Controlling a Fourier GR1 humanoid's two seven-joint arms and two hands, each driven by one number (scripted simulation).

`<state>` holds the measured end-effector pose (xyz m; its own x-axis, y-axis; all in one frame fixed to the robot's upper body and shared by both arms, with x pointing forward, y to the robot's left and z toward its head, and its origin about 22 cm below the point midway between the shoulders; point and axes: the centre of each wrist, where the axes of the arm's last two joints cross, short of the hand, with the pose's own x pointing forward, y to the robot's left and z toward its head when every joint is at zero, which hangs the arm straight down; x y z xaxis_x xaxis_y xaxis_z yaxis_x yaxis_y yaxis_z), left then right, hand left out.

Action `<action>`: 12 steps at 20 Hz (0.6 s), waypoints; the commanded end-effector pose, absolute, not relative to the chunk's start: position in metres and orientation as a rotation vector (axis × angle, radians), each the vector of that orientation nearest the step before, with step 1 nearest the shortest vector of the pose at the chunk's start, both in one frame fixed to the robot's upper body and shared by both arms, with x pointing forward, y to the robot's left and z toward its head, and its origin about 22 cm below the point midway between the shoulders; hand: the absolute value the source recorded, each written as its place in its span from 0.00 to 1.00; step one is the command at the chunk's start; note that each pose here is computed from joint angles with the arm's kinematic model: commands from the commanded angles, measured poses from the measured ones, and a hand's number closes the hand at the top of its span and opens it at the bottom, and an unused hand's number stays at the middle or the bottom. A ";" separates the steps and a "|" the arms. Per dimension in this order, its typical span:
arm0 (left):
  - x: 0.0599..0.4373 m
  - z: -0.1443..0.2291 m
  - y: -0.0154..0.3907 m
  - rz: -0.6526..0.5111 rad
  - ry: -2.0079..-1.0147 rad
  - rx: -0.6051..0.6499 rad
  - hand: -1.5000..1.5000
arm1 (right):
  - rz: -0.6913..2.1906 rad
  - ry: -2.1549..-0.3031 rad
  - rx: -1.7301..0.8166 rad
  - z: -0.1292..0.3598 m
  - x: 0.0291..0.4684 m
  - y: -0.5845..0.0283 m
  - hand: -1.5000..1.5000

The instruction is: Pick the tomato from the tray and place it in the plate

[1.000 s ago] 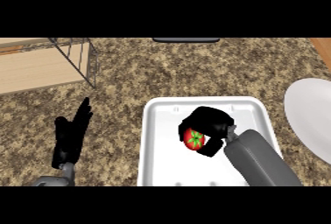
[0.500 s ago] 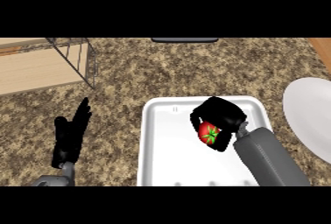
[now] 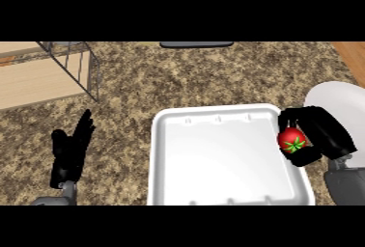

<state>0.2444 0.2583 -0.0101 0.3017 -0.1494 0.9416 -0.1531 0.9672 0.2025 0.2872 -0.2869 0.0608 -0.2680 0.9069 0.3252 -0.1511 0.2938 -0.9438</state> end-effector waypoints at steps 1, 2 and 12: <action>0.236 -0.012 0.266 -0.020 -1.268 0.260 0.50 | 1.073 -1.552 -0.852 0.093 0.260 -0.315 1.00; 0.233 -0.016 0.247 -0.014 -1.280 0.265 0.50 | 0.995 -1.597 -0.882 0.107 0.259 -0.312 1.00; 0.253 -0.006 0.258 -0.015 -1.285 0.266 0.50 | 0.648 -1.559 -1.146 0.163 0.223 -0.362 1.00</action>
